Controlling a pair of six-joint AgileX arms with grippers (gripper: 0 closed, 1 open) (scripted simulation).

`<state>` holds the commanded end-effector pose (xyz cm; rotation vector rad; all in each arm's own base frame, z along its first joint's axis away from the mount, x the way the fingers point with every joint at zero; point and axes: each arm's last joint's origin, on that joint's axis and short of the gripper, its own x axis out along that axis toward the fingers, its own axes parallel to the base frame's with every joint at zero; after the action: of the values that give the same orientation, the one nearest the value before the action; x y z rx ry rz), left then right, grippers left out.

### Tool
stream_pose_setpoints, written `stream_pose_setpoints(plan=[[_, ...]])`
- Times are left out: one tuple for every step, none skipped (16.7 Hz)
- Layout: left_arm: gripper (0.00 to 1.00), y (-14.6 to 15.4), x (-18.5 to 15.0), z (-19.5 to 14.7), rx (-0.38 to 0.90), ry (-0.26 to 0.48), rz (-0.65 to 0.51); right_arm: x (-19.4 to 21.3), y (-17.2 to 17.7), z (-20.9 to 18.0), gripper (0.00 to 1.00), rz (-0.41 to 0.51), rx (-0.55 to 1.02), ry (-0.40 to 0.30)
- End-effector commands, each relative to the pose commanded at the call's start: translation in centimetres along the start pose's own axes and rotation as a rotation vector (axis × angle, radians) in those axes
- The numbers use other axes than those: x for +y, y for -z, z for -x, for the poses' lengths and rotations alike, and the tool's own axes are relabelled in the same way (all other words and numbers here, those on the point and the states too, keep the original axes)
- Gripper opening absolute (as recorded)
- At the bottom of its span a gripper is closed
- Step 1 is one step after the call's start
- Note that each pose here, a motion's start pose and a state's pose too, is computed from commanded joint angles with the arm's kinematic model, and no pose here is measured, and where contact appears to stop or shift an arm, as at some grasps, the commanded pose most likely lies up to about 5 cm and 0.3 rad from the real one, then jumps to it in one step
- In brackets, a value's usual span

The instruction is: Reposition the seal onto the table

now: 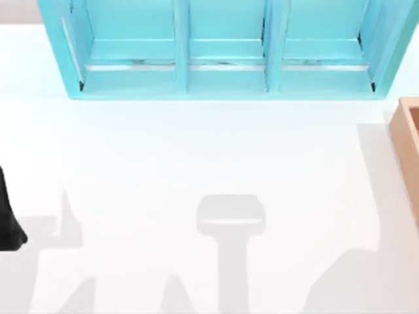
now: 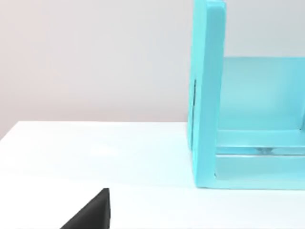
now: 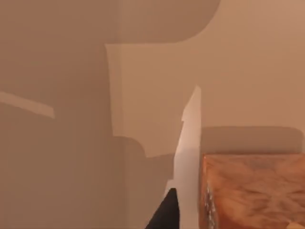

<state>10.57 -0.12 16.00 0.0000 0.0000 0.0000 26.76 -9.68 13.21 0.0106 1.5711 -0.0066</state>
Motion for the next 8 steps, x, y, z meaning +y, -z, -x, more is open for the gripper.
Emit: stream_pose_setpoints(plan=[[1.0,0.0,0.0,0.0,0.0,0.0,0.0,0.0,0.0,0.0,0.32,0.0,0.0,0.0],[1.0,0.0,0.0,0.0,0.0,0.0,0.0,0.0,0.0,0.0,0.25,0.0,0.0,0.0],[1.0,0.0,0.0,0.0,0.0,0.0,0.0,0.0,0.0,0.0,0.17,0.0,0.0,0.0],[1.0,0.0,0.0,0.0,0.0,0.0,0.0,0.0,0.0,0.0,0.1,0.0,0.0,0.0],[1.0,0.0,0.0,0.0,0.0,0.0,0.0,0.0,0.0,0.0,0.02,0.0,0.0,0.0],[1.0,0.0,0.0,0.0,0.0,0.0,0.0,0.0,0.0,0.0,0.0,0.0,0.0,0.0],[1.0,0.0,0.0,0.0,0.0,0.0,0.0,0.0,0.0,0.0,0.0,0.0,0.0,0.0],[1.0,0.0,0.0,0.0,0.0,0.0,0.0,0.0,0.0,0.0,0.0,0.0,0.0,0.0]])
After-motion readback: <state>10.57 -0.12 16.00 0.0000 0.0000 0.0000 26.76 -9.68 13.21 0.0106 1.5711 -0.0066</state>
